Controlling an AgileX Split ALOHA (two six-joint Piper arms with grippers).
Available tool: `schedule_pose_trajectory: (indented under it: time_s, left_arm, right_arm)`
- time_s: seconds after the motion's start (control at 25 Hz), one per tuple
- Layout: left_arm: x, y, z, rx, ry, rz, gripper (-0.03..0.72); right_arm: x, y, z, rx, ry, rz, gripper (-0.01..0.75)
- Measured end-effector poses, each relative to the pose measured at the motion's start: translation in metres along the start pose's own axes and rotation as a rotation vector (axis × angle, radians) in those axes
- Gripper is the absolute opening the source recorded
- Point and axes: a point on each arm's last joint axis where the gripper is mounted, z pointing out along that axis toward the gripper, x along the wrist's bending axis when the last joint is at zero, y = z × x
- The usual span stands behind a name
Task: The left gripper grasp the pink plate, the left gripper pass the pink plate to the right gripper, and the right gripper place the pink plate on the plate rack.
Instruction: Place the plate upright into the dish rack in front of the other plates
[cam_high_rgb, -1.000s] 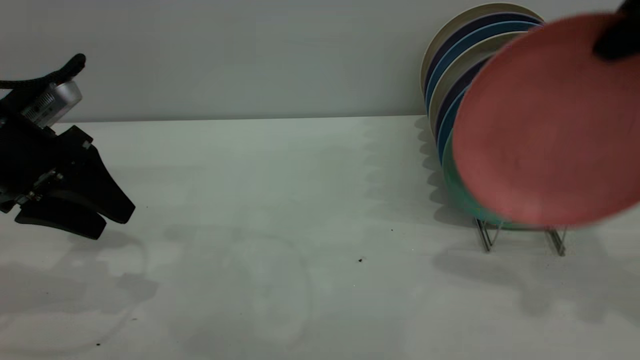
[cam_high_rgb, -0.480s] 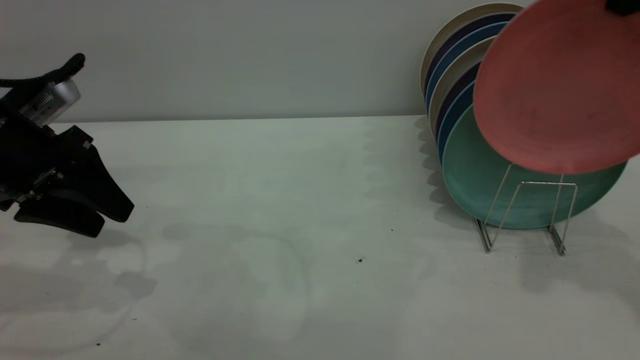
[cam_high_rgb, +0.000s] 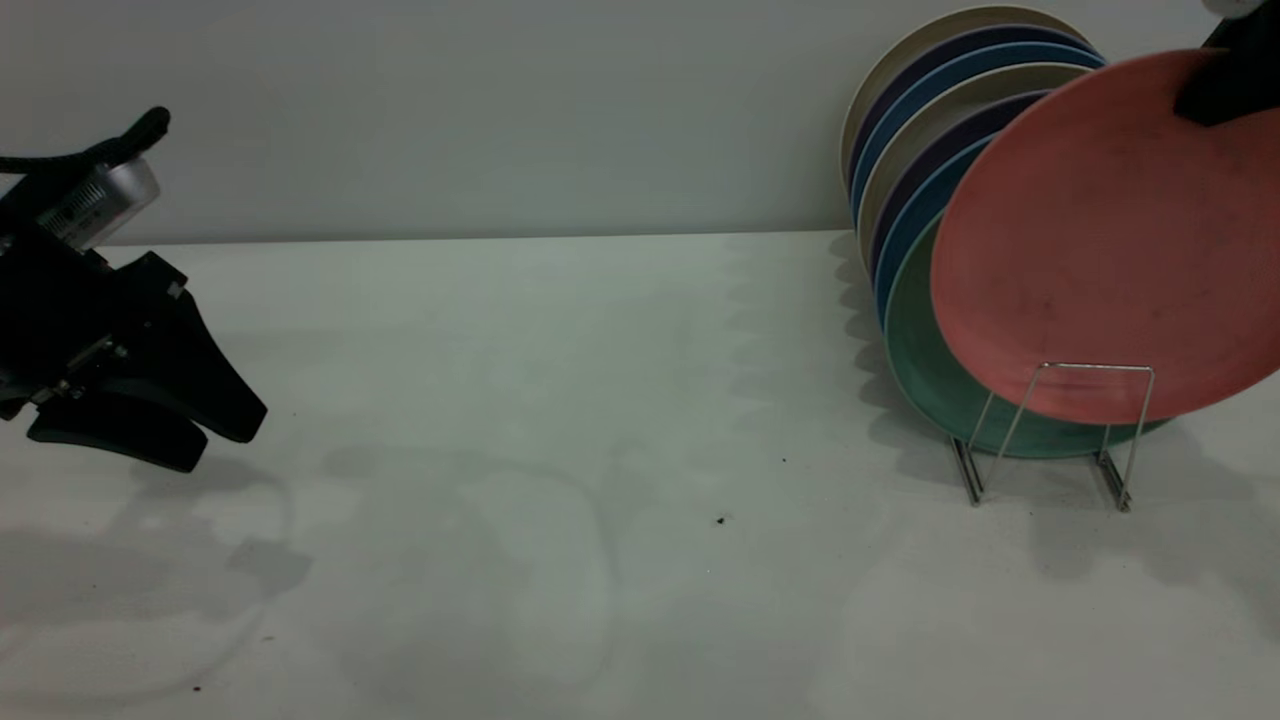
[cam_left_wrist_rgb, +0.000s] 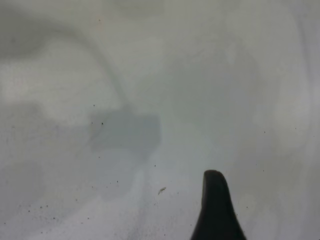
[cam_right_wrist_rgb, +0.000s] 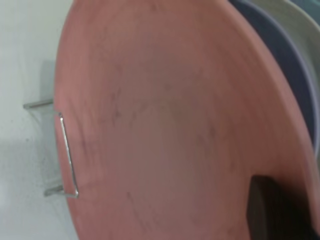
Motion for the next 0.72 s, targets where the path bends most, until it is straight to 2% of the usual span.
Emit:
schedule_pose_trajectory:
  time_s: [0.08,0.2,0.44,0.64,0.72]
  left_arm:
    - [0.000,0.000,0.000,-0.002,0.002,0.000,0.543]
    - [0.000,0.000,0.000,-0.005,0.004,-0.002,0.543]
    - [0.002,0.002,0.000,-0.017,0.018,-0.004,0.543]
    - [0.005,0.004,0.000,-0.040,0.058,-0.013,0.543]
    - [0.007,0.003,-0.001,-0.033,0.080,-0.001,0.543]
  right_arm:
    - [0.001,-0.001,0.003,0.001,0.009,-0.006,0.081]
    - [0.005,-0.002,0.008,-0.002,0.035,-0.001,0.154]
    - [0.012,0.000,0.015,-0.044,0.100,0.072,0.361]
    - [0.010,0.006,0.007,-0.073,0.110,0.257,0.522]
    - [0.008,0.009,0.000,-0.078,0.109,0.409,0.580]
